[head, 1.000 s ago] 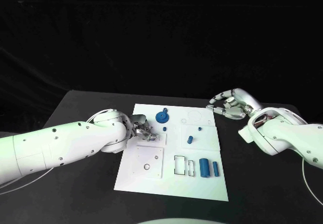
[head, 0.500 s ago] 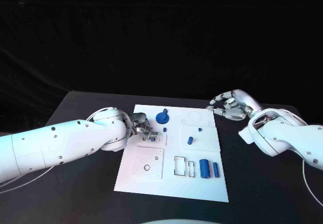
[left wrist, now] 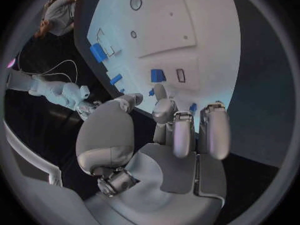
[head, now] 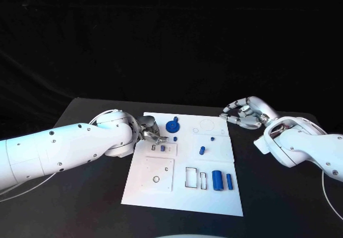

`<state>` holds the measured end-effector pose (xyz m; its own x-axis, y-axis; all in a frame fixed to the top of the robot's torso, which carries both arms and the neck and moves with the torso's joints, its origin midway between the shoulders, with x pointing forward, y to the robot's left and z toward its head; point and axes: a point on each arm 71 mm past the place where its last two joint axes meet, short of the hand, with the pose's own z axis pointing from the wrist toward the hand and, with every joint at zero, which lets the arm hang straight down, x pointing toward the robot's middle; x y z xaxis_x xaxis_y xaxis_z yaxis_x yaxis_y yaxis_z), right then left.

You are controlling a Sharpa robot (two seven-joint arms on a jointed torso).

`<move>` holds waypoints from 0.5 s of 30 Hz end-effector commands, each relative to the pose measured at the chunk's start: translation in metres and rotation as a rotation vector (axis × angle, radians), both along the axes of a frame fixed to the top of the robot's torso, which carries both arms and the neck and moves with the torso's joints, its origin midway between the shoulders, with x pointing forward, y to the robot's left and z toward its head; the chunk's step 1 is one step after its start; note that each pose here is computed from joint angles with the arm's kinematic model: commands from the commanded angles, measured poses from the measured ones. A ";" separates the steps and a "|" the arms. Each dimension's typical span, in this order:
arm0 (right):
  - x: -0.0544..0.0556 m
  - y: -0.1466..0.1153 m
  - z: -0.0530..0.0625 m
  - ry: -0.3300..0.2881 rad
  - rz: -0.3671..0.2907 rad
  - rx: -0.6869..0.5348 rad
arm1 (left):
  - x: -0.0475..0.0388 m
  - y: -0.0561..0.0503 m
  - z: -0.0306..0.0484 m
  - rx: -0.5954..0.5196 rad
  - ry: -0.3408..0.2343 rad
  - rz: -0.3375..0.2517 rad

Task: Assemble the parts on the task board

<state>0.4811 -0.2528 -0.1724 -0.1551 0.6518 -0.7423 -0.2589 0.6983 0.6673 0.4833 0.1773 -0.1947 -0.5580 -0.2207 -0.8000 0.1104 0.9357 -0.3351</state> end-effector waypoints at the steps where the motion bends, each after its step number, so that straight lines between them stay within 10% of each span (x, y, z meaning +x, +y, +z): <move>1: 0.000 0.001 -0.001 -0.001 0.012 -0.009 | 0.0007 -0.001 0.0085 -0.016 0.021 -0.007; 15: 0.001 -0.003 -0.003 0.009 -0.004 -0.005 | 0.0010 0.010 0.0244 -0.159 0.103 0.053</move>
